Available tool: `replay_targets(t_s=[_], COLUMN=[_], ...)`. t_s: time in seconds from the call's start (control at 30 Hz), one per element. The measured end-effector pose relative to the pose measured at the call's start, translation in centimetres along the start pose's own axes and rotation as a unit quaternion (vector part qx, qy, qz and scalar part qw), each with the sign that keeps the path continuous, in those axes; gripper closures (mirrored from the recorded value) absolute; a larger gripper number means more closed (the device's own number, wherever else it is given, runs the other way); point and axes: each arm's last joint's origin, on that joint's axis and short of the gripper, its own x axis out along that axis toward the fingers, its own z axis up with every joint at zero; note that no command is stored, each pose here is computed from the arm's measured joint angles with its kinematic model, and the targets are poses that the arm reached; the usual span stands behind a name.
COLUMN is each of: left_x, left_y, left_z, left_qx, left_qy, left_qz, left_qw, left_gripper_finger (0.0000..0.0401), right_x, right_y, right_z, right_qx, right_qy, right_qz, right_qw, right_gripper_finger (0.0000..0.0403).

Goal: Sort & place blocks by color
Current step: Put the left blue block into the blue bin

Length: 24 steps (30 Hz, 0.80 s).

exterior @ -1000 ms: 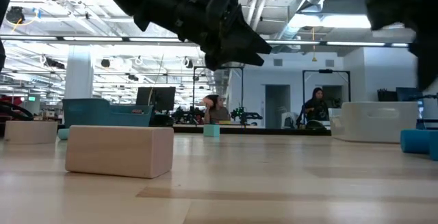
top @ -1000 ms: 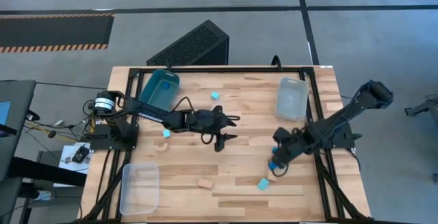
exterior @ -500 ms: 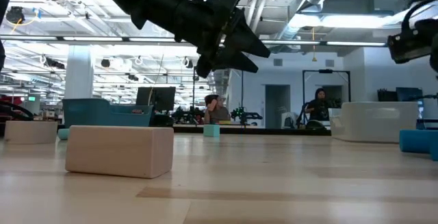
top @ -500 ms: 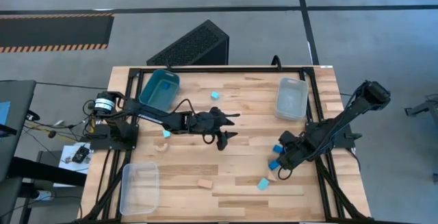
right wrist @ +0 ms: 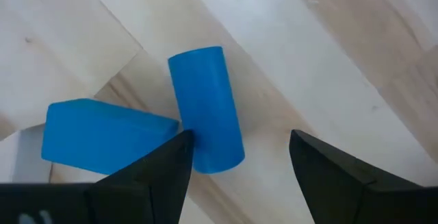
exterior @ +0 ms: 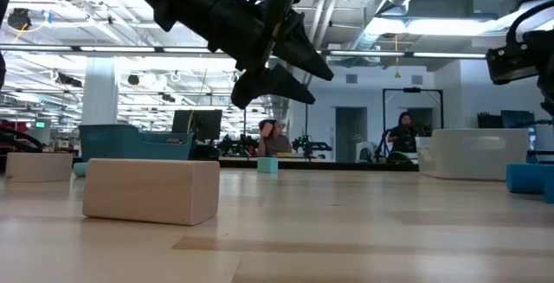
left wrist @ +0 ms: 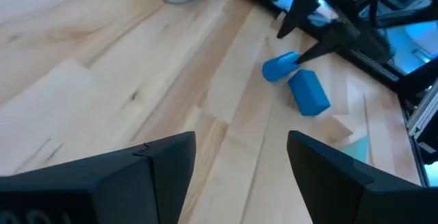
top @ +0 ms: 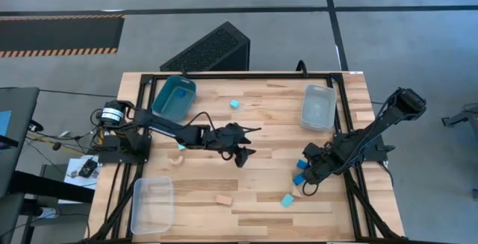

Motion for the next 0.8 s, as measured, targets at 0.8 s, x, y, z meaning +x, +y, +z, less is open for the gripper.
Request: replay_targets(t_s=[0.8], left_x=[-10.3], left_y=[2.7], left_z=[4.7], left_qx=[0.05], left_qy=[0.016], left_qz=[0.105], left_qw=[0.993], left_gripper_finger=[0.018], right_x=[2.0], right_y=[0.8], right_z=[2.6], right_qx=[0.048], right_qy=[0.006], right_qz=[0.018], right_qw=[0.999], right_gripper_finger=[0.0139])
